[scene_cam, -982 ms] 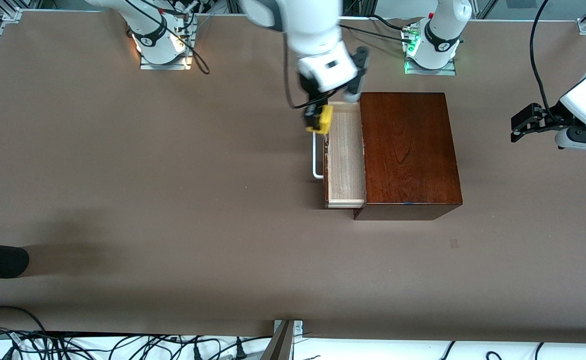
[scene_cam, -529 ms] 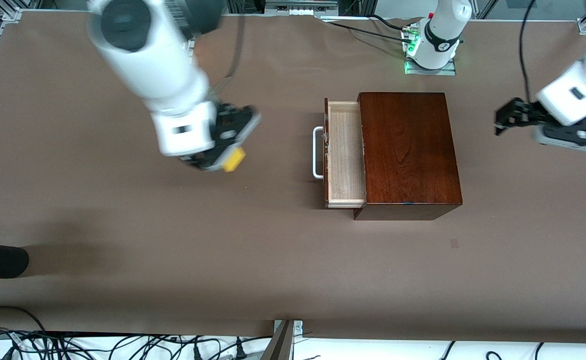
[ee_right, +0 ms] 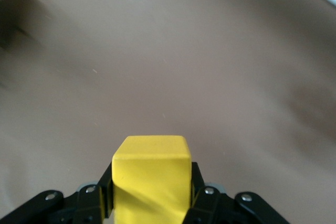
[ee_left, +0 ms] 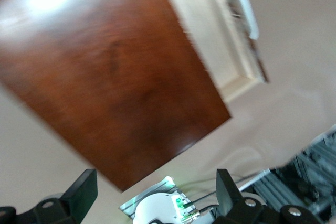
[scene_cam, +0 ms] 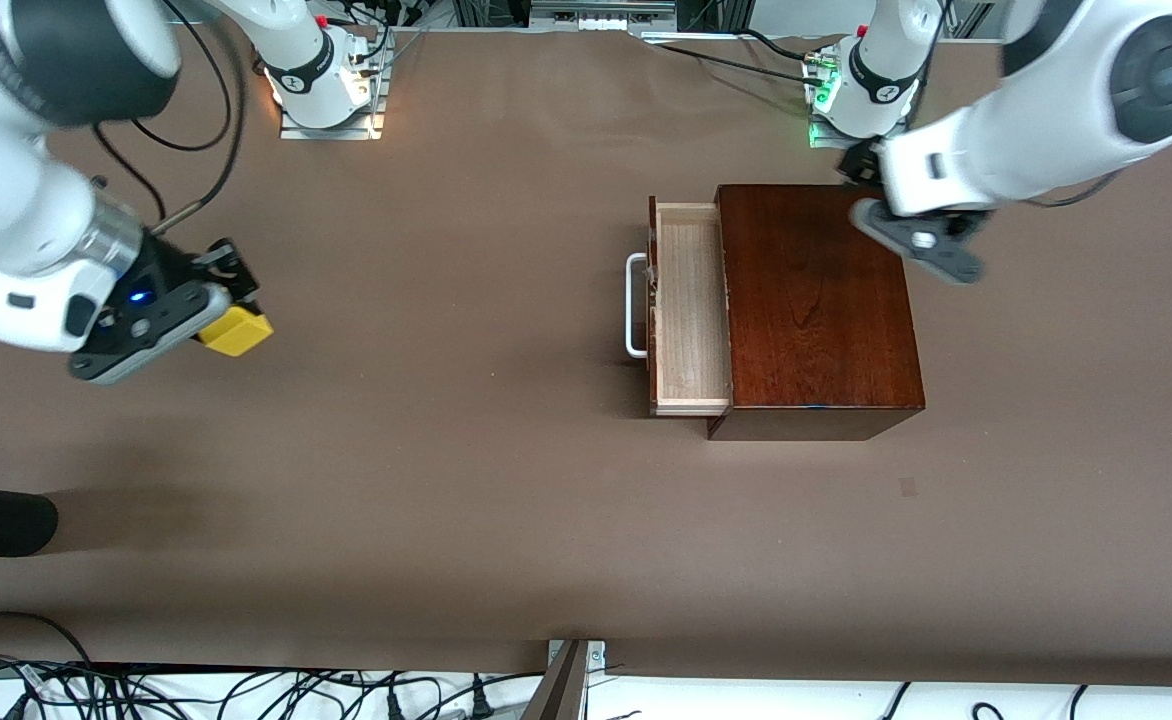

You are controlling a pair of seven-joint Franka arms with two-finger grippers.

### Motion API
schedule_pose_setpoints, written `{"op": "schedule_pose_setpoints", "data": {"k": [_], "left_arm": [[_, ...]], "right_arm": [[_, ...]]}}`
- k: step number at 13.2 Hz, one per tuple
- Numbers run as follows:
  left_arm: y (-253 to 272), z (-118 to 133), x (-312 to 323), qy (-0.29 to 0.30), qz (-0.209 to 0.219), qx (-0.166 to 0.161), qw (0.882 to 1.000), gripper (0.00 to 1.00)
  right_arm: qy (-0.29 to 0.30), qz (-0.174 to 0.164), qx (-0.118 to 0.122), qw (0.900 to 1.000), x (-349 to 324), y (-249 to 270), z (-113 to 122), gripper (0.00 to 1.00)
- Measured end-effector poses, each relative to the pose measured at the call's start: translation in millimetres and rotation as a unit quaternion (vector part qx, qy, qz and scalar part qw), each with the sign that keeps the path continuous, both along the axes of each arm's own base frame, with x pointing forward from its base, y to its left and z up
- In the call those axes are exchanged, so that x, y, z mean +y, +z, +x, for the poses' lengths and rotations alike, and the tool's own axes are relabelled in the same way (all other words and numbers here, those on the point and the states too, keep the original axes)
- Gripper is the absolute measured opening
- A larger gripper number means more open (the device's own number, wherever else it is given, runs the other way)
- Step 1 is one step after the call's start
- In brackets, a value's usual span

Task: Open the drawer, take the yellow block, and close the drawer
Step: 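Place the cube with the right gripper while the left gripper reaches the drawer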

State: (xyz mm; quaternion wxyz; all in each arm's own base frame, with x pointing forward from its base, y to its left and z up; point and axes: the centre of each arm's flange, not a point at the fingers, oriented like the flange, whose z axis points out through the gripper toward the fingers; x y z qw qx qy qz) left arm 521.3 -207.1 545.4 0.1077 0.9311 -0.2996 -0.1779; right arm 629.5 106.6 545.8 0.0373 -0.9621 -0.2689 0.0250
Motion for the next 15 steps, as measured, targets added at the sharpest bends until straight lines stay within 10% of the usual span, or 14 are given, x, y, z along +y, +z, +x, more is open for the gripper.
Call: {"op": "schedule_pose_setpoints", "data": {"k": [5, 10, 15], "left_arm": [[-47, -28, -131, -0.093, -0.079, 0.060, 0.991, 1.00], [-69, -36, -210, -0.147, -0.119, 0.080, 0.979, 1.00], [-113, -24, -243, -0.305, -0.177, 0.000, 0.936, 1.00]], "right_arm": [[-0.108, -0.009, 0.025, 0.994, -61, -145, -20, 0.56], [-0.174, -0.013, -0.014, 0.985, -63, -243, -58, 0.56], [-0.218, -0.019, -0.030, 0.975, -68, -310, -97, 0.56]]}}
